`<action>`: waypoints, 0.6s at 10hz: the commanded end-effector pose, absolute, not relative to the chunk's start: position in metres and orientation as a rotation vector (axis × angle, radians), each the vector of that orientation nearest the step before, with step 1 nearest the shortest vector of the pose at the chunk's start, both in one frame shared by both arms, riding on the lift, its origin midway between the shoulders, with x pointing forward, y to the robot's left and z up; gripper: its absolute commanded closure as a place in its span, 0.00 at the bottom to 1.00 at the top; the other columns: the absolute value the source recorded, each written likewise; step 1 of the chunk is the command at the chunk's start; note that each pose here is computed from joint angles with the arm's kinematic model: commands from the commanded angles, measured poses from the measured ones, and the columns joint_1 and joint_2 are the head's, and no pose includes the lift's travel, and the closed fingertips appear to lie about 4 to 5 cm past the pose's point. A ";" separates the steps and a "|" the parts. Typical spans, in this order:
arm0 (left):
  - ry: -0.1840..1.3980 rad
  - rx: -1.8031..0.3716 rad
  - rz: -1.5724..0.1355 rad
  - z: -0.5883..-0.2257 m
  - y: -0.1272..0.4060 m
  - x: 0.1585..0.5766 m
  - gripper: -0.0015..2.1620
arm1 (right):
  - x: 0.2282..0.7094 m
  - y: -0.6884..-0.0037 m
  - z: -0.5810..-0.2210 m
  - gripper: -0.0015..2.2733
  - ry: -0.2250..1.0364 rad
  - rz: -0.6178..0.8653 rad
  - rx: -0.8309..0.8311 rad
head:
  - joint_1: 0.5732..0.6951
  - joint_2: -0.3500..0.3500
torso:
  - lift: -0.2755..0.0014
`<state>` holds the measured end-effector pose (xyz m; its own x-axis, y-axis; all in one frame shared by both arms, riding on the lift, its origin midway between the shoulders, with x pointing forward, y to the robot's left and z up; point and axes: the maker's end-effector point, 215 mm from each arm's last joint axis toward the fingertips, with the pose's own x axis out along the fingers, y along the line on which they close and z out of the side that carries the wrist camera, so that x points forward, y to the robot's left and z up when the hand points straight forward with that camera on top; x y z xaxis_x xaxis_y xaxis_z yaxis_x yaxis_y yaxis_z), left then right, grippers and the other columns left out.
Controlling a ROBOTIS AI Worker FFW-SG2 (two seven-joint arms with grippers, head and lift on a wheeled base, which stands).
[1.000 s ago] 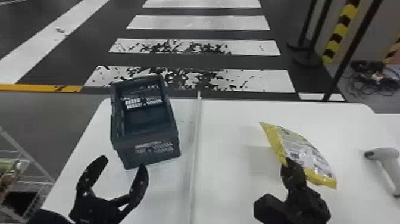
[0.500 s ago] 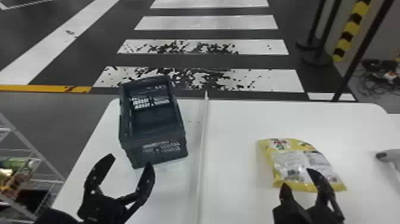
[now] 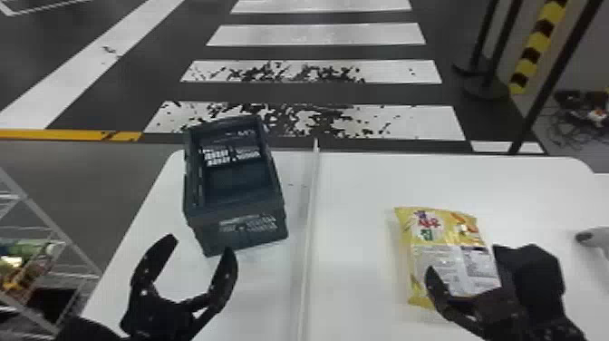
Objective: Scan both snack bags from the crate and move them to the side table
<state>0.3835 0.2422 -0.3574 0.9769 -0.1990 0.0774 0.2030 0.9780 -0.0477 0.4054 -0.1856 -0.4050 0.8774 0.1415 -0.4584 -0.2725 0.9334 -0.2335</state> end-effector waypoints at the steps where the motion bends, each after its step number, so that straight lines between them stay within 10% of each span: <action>1: -0.073 -0.057 -0.202 -0.357 0.242 0.384 0.04 | 0.422 -0.200 -0.388 0.03 0.440 0.209 -0.162 | 1.00 0.63 | 0.64; 6: -0.068 -0.055 -0.209 -0.358 0.241 0.382 0.04 | 0.450 -0.213 -0.373 0.15 0.414 0.263 0.180 | 1.00 0.56 | 0.64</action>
